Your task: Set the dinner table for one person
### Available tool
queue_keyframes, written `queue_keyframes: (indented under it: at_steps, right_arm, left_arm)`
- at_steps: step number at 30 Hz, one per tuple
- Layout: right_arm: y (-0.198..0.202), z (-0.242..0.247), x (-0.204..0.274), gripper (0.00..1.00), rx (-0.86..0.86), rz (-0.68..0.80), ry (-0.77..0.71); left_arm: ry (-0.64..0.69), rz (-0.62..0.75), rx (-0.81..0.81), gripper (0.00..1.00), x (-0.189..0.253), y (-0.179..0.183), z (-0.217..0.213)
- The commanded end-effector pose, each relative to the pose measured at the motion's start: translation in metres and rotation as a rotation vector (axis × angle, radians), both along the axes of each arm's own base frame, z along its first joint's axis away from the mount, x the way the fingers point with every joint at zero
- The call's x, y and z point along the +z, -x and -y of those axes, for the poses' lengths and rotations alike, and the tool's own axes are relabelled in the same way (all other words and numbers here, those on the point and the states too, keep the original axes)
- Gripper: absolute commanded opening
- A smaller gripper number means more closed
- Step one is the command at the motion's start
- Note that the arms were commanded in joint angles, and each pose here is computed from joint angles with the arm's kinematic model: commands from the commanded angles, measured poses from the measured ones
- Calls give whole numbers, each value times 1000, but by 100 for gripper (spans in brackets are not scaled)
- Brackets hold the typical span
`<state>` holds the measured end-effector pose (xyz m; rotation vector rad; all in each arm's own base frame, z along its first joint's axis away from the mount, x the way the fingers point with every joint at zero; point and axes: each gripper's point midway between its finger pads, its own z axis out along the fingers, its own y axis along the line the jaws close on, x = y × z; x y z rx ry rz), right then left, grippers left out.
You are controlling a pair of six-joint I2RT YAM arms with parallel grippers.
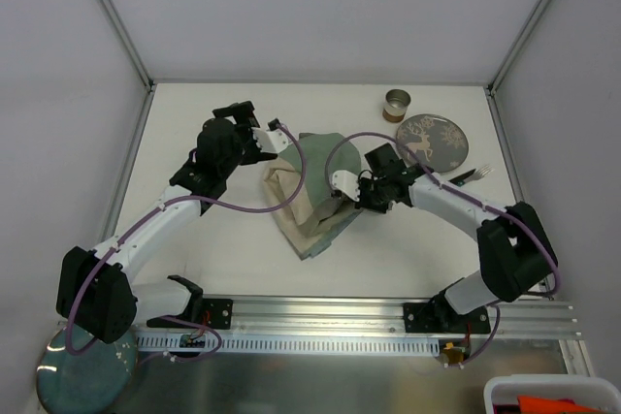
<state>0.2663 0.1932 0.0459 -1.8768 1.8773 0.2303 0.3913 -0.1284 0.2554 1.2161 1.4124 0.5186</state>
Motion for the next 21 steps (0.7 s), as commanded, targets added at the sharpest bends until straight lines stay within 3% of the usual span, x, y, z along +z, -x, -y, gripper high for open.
queue_keyframes:
  at_steps: [1,6,11,14,17,18,21]
  right_arm:
    - [-7,-6,64,0,-43,27,-124]
    - [-7,-2,94,0,-68,43,-173]
    - [5,-2,93,0,-90,5,-204]
    - [16,-3,84,0,-108,-49,-219]
    - [23,-4,78,0,-125,-91,-229]
    - [25,-4,73,0,-126,-106,-224]
    - [26,-3,66,0,-137,-124,-213]
  left_arm:
    - [104,-4,-30,99,12,3,9]
    - [231,-107,-112,99,11,12,33]
    - [357,-225,-197,99,13,23,79]
    - [462,-270,-254,99,40,21,108]
    - [470,-422,-299,99,22,28,134]
    - [479,-425,-332,99,37,29,144]
    - [360,-482,-404,99,17,54,175]
